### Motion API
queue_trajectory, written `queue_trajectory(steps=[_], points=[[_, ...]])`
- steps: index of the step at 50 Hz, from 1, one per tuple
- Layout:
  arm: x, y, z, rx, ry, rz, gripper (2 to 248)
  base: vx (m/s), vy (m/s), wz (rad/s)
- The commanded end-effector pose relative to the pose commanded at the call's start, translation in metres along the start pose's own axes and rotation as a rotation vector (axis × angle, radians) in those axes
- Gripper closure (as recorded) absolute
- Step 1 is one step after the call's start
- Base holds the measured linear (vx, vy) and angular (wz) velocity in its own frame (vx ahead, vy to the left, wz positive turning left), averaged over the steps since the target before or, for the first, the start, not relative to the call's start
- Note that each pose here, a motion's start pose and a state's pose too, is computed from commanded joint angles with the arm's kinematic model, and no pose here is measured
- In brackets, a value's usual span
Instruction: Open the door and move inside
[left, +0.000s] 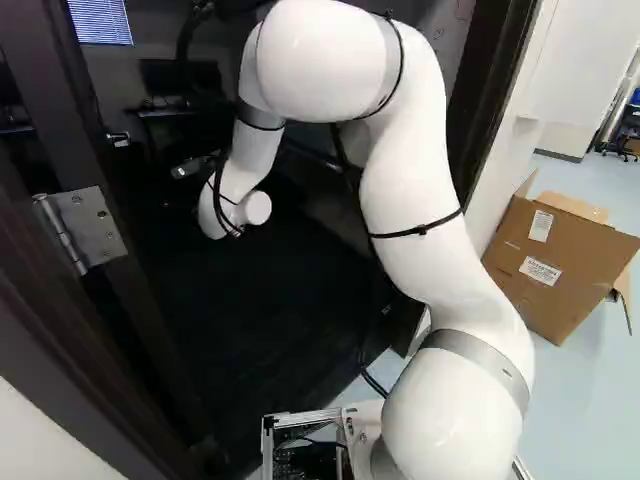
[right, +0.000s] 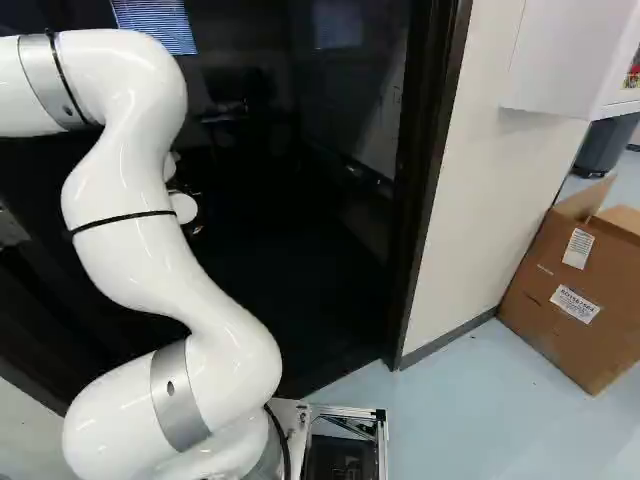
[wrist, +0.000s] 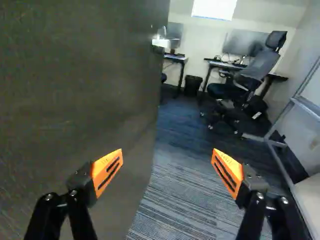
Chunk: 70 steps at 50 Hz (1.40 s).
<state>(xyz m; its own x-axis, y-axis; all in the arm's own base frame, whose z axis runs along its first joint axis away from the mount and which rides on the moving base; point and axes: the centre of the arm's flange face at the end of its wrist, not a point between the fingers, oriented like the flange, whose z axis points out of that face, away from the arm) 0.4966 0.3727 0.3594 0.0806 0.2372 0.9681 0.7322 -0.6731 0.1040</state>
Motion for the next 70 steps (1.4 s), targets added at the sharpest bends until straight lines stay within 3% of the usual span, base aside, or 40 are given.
queue_trajectory(steps=[40,70], points=[[-0.011,0.042,-0.058,-0.097,-0.042,0.04,3,0.0,0.0,0.0],[-0.02,0.063,-0.111,-0.188,-0.073,0.088,3,0.0,0.0,0.0]])
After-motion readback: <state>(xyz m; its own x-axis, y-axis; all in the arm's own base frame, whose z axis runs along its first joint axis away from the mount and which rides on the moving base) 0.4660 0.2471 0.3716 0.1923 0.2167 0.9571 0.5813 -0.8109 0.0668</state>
